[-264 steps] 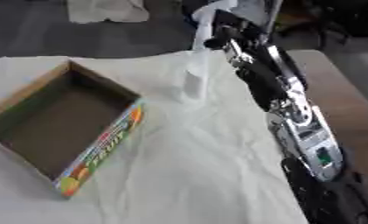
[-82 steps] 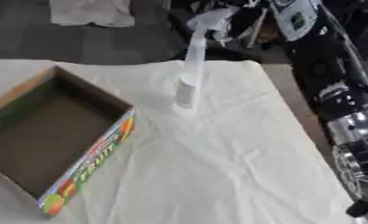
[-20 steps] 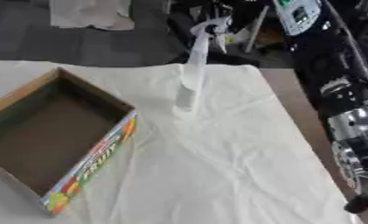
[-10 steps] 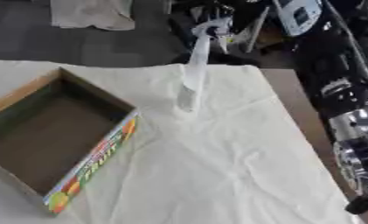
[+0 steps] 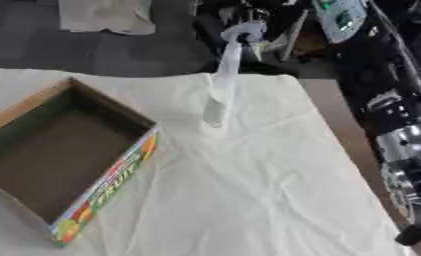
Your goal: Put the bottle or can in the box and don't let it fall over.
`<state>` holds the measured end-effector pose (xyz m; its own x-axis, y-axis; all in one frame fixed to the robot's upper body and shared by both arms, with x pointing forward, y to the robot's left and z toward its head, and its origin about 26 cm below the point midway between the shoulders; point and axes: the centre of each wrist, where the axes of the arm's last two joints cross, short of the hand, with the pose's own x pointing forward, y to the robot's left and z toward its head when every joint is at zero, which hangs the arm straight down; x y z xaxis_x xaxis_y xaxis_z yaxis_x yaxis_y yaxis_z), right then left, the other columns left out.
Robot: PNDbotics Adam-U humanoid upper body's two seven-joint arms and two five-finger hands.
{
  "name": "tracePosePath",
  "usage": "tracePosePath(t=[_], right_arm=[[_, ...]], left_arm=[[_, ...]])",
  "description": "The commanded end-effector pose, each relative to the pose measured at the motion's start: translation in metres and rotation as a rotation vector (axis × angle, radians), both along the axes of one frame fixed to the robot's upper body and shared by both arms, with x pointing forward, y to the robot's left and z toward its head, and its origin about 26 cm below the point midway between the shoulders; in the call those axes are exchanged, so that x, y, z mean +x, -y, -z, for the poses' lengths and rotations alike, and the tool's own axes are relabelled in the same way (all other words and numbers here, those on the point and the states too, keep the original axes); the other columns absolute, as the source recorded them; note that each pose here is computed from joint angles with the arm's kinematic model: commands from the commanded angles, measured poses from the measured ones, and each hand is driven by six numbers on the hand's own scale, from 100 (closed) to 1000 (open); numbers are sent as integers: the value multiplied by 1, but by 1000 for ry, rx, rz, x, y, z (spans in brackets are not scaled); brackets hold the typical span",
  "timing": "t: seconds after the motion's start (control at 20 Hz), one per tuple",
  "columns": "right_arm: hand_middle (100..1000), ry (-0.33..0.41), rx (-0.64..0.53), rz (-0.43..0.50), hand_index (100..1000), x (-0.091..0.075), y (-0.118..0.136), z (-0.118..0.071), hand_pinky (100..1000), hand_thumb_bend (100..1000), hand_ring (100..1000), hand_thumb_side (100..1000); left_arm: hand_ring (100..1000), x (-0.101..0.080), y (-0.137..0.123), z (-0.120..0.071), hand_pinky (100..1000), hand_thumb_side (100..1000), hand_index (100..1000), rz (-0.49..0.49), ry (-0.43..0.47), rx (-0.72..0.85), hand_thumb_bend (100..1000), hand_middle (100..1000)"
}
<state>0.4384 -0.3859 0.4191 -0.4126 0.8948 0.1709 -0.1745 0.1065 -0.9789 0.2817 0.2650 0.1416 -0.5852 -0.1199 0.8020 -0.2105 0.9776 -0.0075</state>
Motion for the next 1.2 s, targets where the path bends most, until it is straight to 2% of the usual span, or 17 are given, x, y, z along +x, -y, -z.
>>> tracePosePath(t=[0.05,0.7,1.2], right_arm=[[532,36,-4,14,704,-9,7,-14,692,227,476,187],[452,31,11,13,645,-9,8,-14,670,212,379,182],[414,34,23,7,612,-9,7,-14,664,197,345,148]], left_arm=[[570,-2,0,-7,954,865,599,11,23,11,184,703],[571,-2,-1,-7,955,865,598,7,22,9,185,704],[572,-2,-1,-6,957,867,598,8,19,8,186,704]])
